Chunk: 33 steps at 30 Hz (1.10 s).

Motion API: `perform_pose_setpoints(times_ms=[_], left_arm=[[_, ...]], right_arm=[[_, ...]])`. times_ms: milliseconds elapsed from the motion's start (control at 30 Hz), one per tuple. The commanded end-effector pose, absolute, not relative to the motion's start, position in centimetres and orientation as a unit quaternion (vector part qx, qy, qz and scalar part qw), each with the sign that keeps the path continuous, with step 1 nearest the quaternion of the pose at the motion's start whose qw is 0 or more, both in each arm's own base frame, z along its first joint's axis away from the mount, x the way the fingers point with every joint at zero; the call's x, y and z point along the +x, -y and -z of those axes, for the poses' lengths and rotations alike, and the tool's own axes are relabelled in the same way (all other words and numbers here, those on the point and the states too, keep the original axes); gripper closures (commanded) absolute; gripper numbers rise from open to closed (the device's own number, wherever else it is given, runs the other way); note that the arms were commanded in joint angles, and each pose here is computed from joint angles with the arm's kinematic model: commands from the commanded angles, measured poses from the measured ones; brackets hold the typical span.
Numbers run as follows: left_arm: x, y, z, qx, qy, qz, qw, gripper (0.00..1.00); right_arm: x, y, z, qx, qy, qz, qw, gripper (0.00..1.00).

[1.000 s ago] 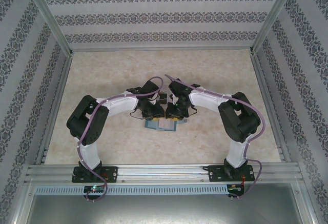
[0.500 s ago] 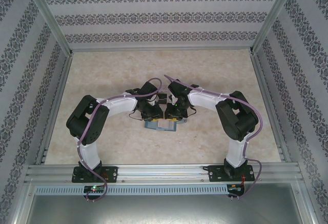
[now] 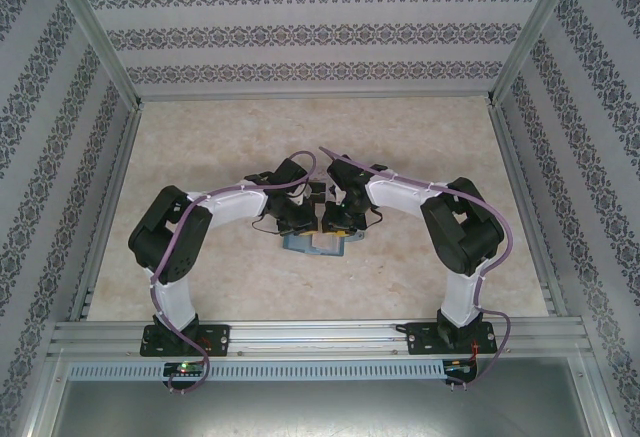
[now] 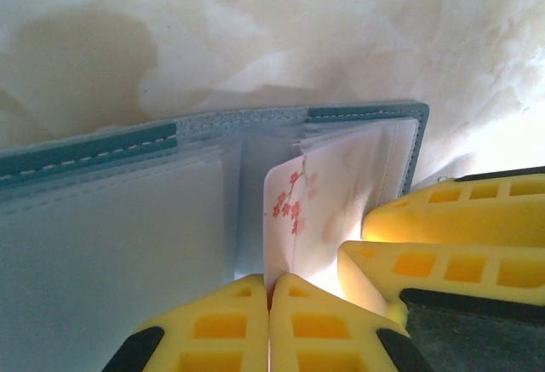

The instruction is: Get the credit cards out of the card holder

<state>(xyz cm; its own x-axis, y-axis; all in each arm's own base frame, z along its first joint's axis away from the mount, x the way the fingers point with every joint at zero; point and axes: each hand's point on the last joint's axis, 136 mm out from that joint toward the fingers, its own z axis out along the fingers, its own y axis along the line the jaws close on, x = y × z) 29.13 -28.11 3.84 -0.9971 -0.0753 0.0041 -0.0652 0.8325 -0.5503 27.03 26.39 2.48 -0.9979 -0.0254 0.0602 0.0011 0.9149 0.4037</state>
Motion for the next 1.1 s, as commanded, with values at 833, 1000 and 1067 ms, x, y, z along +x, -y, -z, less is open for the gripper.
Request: perform_pose_setpoints(times_ms=[833, 1000, 1067], left_arm=[[28.0, 23.8, -5.9, -0.029, -0.976, 0.214, 0.022, 0.98], [27.8, 23.7, -6.7, -0.012, -0.978, 0.207, 0.018, 1.00], [27.7, 23.5, -6.8, -0.004, -0.980, 0.199, 0.012, 1.00]], right_arm=[[27.3, -24.4, -2.7, 0.016, 0.988, 0.152, 0.028, 0.72], [27.3, -24.6, -2.9, 0.017, 0.987, 0.155, 0.027, 0.71], [27.3, -24.6, -3.0, 0.017, 0.987, 0.155, 0.026, 0.72]])
